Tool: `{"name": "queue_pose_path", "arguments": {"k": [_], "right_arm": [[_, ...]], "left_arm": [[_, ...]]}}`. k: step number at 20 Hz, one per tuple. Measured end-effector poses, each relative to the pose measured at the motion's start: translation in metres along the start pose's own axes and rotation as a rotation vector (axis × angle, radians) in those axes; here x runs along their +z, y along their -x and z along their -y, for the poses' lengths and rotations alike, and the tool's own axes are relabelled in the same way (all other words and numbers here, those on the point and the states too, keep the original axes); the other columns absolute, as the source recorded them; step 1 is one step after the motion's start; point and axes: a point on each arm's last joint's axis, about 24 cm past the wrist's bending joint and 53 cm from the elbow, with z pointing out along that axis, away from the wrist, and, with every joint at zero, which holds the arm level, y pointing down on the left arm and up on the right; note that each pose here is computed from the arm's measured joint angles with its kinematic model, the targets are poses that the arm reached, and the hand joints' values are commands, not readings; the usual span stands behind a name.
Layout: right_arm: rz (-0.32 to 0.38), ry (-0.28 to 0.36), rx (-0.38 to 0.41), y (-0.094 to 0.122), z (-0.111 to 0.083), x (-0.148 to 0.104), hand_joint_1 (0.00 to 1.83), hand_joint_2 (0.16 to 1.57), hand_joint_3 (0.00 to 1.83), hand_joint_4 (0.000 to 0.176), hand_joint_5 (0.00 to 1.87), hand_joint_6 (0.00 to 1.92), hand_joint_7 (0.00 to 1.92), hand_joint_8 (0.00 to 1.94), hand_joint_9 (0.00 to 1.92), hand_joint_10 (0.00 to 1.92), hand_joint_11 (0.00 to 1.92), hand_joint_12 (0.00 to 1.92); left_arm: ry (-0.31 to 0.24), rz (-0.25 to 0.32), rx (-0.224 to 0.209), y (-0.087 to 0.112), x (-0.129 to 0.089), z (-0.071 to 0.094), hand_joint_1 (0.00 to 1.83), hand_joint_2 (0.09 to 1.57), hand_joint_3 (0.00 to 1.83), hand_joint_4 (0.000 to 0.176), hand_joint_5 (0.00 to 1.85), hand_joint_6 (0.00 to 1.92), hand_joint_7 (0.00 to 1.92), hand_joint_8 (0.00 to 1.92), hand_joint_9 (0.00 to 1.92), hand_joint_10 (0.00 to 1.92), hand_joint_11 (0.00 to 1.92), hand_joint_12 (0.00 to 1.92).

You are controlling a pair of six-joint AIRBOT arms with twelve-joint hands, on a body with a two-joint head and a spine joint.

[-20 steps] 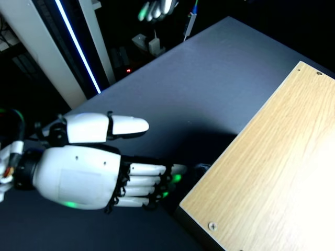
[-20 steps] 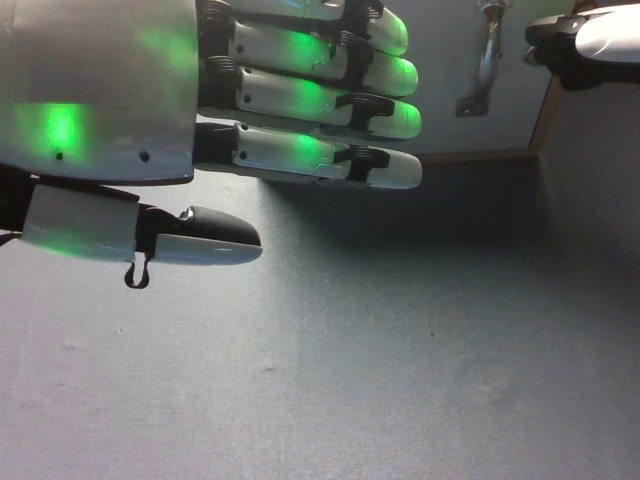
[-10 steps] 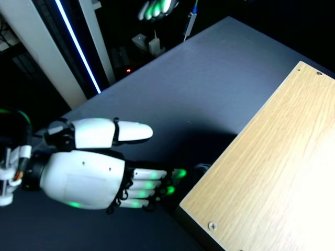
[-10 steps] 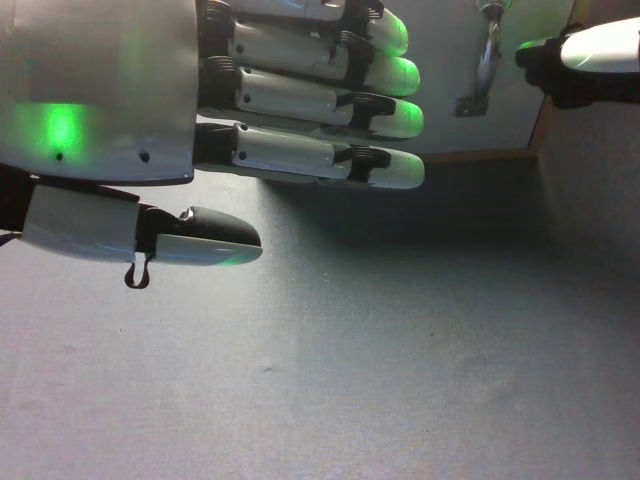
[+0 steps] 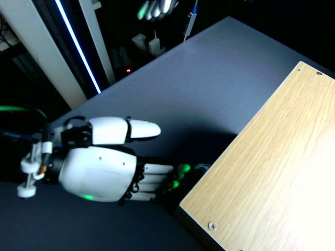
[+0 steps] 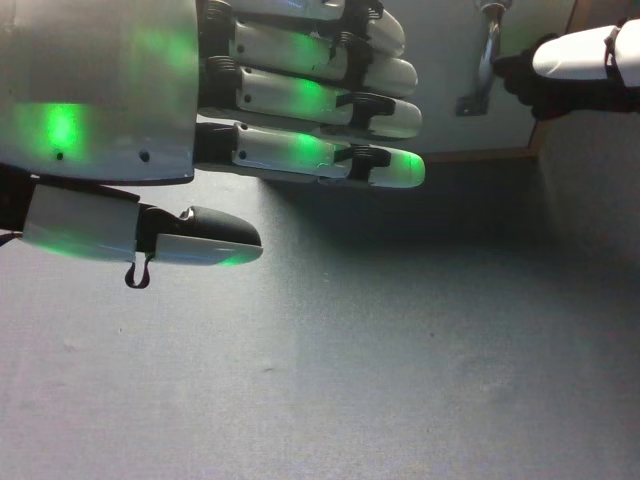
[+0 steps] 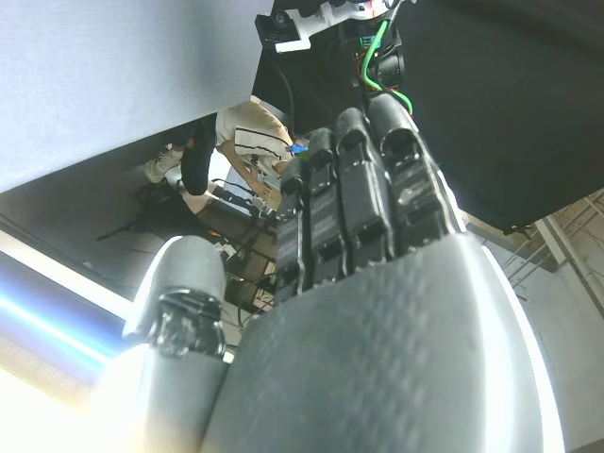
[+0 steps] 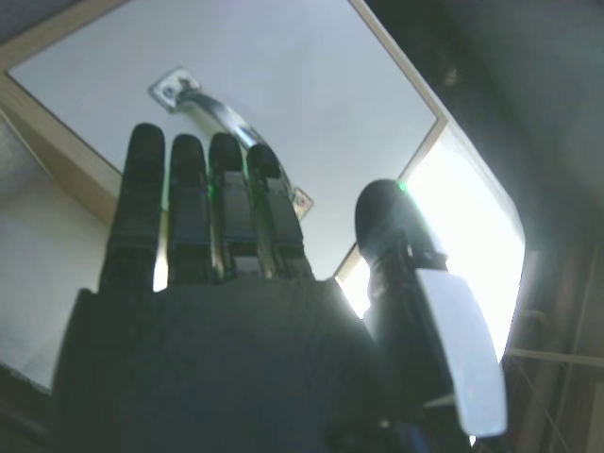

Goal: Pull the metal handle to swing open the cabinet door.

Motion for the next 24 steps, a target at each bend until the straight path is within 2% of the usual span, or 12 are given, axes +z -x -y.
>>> {"name": "queue_pose_path", "arguments": {"k": [3, 5, 8, 12, 15, 18, 21, 24], "right_arm": [[0.015, -0.002, -0.002, 0.004, 0.0, 0.003, 0.0, 1.39, 0.0, 0.0, 0.15, 0.0, 0.16, 0.0, 0.14, 0.0, 0.0, 0.44], [0.014, -0.002, -0.01, 0.005, -0.001, 0.006, 0.0, 1.4, 0.0, 0.0, 0.15, 0.0, 0.17, 0.0, 0.15, 0.0, 0.0, 0.49], [0.018, -0.001, -0.016, 0.007, -0.001, 0.006, 0.0, 1.4, 0.0, 0.0, 0.15, 0.0, 0.18, 0.0, 0.16, 0.0, 0.0, 0.52], [0.032, -0.001, -0.007, 0.012, -0.003, -0.001, 0.0, 1.41, 0.01, 0.0, 0.17, 0.0, 0.18, 0.0, 0.16, 0.0, 0.0, 0.48], [0.051, 0.011, 0.012, 0.021, -0.008, -0.015, 0.0, 1.41, 0.0, 0.0, 0.15, 0.0, 0.18, 0.0, 0.16, 0.0, 0.0, 0.5], [0.007, 0.018, -0.007, 0.012, -0.007, -0.021, 0.0, 1.4, 0.0, 0.0, 0.14, 0.0, 0.17, 0.0, 0.15, 0.0, 0.0, 0.44], [-0.01, 0.034, -0.004, 0.009, -0.012, -0.024, 0.0, 1.4, 0.0, 0.0, 0.13, 0.0, 0.17, 0.0, 0.14, 0.0, 0.0, 0.41], [-0.015, 0.032, -0.008, 0.008, -0.011, -0.023, 0.0, 1.4, 0.0, 0.0, 0.15, 0.01, 0.18, 0.0, 0.14, 0.0, 0.0, 0.45]], "left_arm": [[0.0, 0.0, -0.001, 0.0, 0.0, 0.0, 0.0, 1.57, 0.05, 0.0, 0.28, 0.01, 0.3, 0.0, 0.27, 0.0, 0.0, 0.55], [0.0, 0.0, 0.0, 0.0, 0.0, 0.0, 0.0, 1.57, 0.01, 0.0, 0.29, 0.0, 0.31, 0.0, 0.29, 0.0, 0.0, 0.68], [-0.001, 0.0, 0.0, 0.0, 0.0, 0.0, 0.0, 1.57, 0.02, 0.0, 0.26, 0.0, 0.31, 0.0, 0.28, 0.0, 0.0, 0.66], [-0.001, 0.0, 0.0, 0.0, 0.0, 0.0, 0.0, 1.57, 0.01, 0.0, 0.25, 0.0, 0.29, 0.0, 0.28, 0.0, 0.0, 0.74], [-0.001, 0.0, 0.0, 0.0, 0.0, 0.0, 0.0, 1.57, 0.02, 0.0, 0.28, 0.01, 0.3, 0.01, 0.28, 0.0, 0.0, 0.68], [0.0, 0.0, -0.001, 0.0, 0.0, 0.0, 0.0, 1.57, 0.06, 0.0, 0.24, 0.0, 0.27, 0.0, 0.24, 0.0, 0.0, 0.55], [0.0, 0.0, 0.0, 0.0, 0.0, 0.0, 0.0, 1.57, 0.05, 0.0, 0.24, 0.0, 0.28, 0.0, 0.25, 0.0, 0.0, 0.52], [0.0, 0.0, 0.0, 0.0, 0.0, 0.0, 0.0, 1.57, 0.03, 0.0, 0.25, 0.0, 0.27, 0.0, 0.24, 0.0, 0.0, 0.49]]}}
